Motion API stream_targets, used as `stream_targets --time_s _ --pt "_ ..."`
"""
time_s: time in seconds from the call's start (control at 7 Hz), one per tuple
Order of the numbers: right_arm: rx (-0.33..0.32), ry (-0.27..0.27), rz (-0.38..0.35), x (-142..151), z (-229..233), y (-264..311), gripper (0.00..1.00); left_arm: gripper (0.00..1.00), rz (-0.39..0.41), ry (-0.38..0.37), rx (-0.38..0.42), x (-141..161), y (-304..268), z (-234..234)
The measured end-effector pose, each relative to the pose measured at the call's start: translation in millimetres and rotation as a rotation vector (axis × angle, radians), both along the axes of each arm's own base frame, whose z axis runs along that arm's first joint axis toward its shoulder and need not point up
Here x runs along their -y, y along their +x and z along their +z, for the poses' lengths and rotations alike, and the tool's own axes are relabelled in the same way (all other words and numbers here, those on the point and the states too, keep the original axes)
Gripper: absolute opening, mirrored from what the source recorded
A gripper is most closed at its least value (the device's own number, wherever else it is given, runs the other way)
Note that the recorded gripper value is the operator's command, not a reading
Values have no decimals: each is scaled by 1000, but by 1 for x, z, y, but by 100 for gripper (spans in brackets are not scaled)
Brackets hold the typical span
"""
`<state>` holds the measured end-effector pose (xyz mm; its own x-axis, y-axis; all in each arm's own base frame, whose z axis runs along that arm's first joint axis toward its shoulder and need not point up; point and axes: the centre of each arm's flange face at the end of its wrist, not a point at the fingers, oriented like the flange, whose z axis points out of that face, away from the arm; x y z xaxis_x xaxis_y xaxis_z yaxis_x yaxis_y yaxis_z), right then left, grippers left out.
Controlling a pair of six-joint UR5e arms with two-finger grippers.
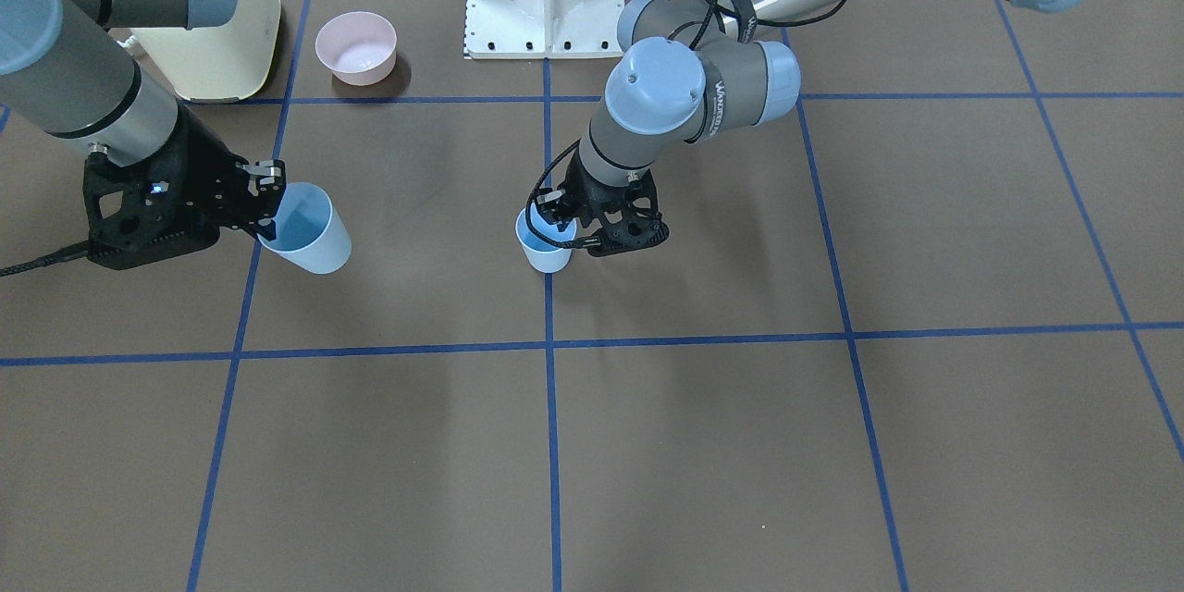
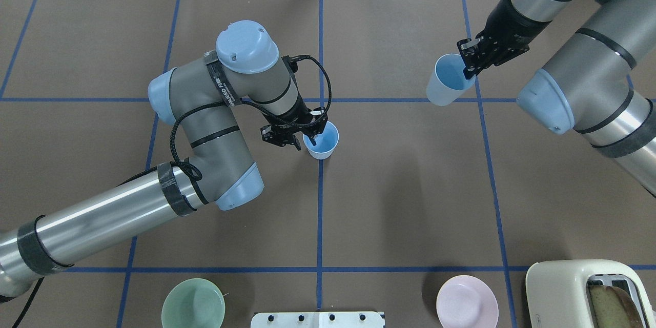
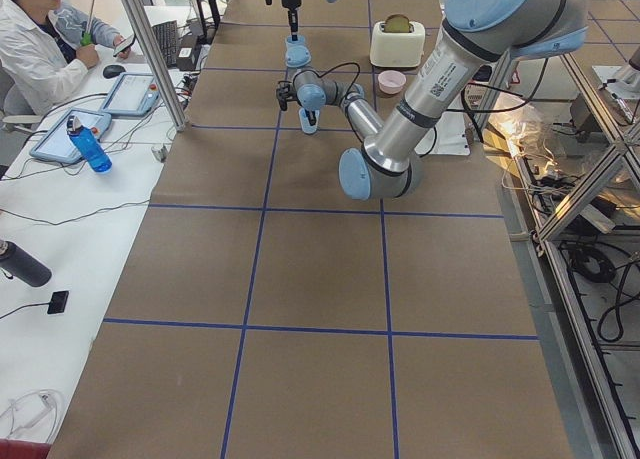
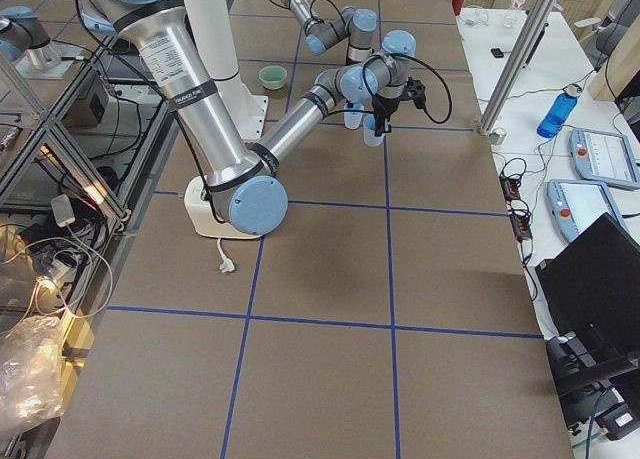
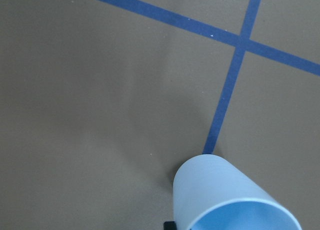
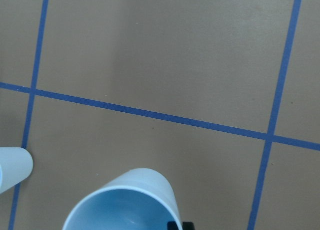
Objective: Stack blue cups with both arms
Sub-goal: 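Lift the other blue cup with the right gripper while the left gripper releases and withdraws, then carry the held blue cup over the center cup and lower it inside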
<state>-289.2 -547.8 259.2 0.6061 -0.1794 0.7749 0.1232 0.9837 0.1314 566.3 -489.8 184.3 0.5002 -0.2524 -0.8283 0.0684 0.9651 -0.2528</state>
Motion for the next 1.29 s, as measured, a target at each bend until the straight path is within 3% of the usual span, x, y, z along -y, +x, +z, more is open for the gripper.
stream_targets --time_s 0.57,0.86,1.29 --pt "46 -15 -8 -16 -59 -49 0 61 -19 54 -53 27 -68 2" --pt "54 -24 -23 -19 -88 -85 0 61 21 108 -55 50 -121 41" --pt "13 -23 -34 -27 -110 -147 0 61 101 243 0 84 -197 99"
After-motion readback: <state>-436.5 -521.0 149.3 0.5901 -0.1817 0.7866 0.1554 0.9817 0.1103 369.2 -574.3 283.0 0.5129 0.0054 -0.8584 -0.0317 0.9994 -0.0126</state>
